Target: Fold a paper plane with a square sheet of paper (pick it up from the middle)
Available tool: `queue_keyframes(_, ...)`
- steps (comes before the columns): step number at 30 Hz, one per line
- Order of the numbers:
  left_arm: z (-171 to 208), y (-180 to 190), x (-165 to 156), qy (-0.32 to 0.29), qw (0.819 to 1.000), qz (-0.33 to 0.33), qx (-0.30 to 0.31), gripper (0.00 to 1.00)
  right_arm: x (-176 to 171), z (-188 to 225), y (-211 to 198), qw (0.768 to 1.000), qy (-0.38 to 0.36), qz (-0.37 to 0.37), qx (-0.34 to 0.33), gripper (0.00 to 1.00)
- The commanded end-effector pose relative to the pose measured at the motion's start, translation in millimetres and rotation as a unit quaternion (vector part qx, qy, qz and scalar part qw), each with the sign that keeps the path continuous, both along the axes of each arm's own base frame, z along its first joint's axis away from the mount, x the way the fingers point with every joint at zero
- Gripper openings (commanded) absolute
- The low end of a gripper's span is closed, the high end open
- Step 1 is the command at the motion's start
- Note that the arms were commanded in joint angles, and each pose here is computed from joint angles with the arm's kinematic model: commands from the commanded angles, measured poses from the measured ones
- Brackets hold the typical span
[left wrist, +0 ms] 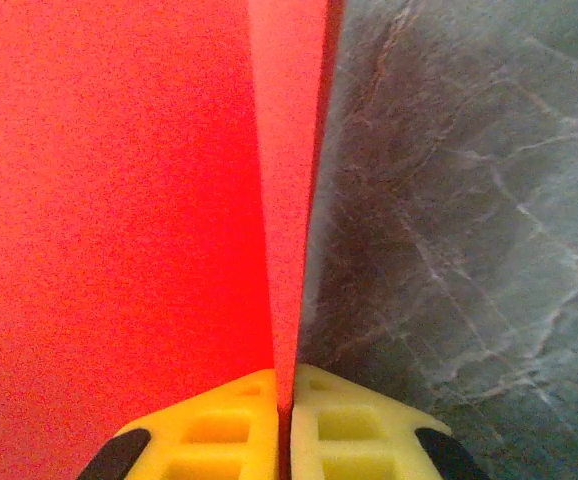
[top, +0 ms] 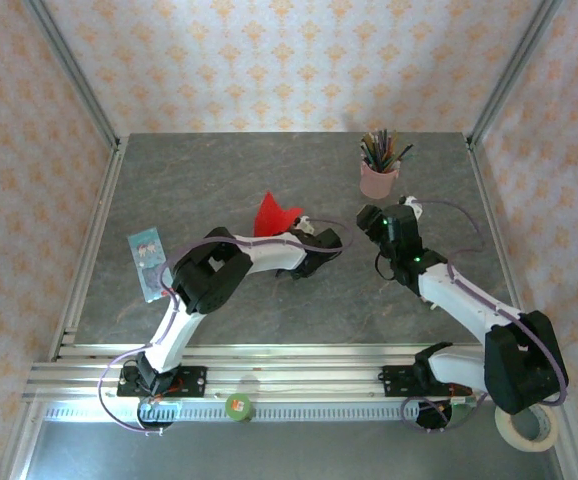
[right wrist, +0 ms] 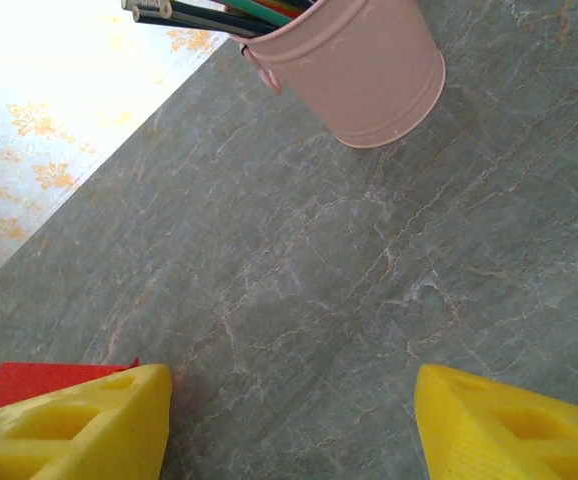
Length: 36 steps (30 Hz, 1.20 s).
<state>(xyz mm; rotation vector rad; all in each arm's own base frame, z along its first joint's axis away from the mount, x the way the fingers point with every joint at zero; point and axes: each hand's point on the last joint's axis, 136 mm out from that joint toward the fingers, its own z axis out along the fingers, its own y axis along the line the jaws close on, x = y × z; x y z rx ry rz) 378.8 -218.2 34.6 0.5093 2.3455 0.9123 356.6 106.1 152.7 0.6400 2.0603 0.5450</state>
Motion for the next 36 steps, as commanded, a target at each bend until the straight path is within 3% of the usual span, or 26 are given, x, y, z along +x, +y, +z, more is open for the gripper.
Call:
queue_keyframes(1, -4.3, -6.8, -1.7, 0.001, 1.000, 0.008, -0.015, 0.13, -0.8, 1.0, -0.6, 1.000, -0.008, 0.000, 0.009, 0.65)
queue_keyframes(16, -16.1, -27.8, -6.3, 0.010, 0.994, 0.027, -0.106, 0.23, -0.1, -2.8, 5.3, 1.000, 0.000, 0.012, 0.019, 0.65)
queue_keyframes(27, 17.5, -47.3, -13.5, -0.010, 0.972, 0.046, -0.230, 0.34, 1.2, -9.0, 5.8, 1.000, 0.007, 0.008, 0.025, 0.64)
queue_keyframes(36, 19.2, -58.0, -25.1, 0.013, 0.965, 0.042, -0.260, 0.37, 2.6, -8.9, 5.8, 1.000, 0.008, 0.006, 0.025, 0.64)
